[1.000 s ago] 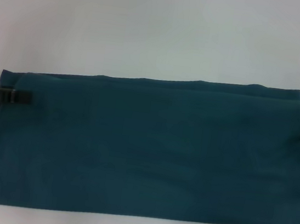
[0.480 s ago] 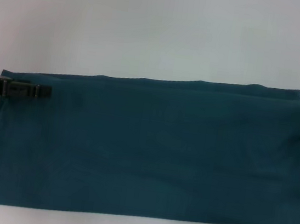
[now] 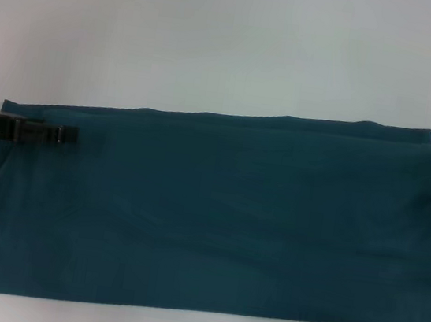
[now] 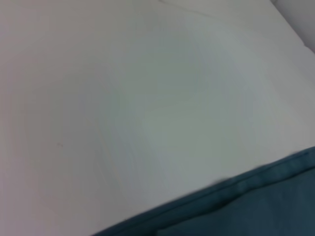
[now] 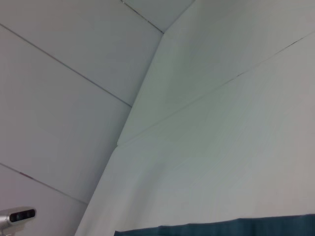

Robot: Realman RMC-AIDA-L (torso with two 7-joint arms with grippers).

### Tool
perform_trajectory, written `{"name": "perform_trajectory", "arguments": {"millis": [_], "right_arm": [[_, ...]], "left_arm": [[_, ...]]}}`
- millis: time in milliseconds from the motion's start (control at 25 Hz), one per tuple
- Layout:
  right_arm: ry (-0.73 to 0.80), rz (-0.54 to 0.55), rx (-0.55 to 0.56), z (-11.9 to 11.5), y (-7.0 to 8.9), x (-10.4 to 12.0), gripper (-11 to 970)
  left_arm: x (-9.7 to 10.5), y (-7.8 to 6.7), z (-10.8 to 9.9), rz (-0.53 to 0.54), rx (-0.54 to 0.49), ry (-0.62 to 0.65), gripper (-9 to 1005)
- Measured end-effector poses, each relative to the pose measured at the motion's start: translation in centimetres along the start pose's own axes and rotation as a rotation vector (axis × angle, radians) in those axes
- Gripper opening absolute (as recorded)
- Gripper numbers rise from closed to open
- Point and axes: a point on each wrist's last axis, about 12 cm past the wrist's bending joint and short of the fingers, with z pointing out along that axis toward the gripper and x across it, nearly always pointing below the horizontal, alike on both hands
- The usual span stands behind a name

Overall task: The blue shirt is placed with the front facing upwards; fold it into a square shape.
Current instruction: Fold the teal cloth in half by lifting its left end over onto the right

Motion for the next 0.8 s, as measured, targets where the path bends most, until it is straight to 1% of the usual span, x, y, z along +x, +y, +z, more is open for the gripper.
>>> {"name": "perform_trajectory", "arguments": {"millis": [480, 800], "right_arm": [[0.001, -0.006, -0.003, 0.1, 0.1, -0.2, 424], [-0.007, -0.026, -0.007, 0.3, 0.1, -0.4, 425]], "left_arm": [[0.3, 0.2, 0.0, -0.003, -0.014, -0.003, 933], [0.3, -0.2, -1.5, 0.006, 0.028, 0.0, 933]]}}
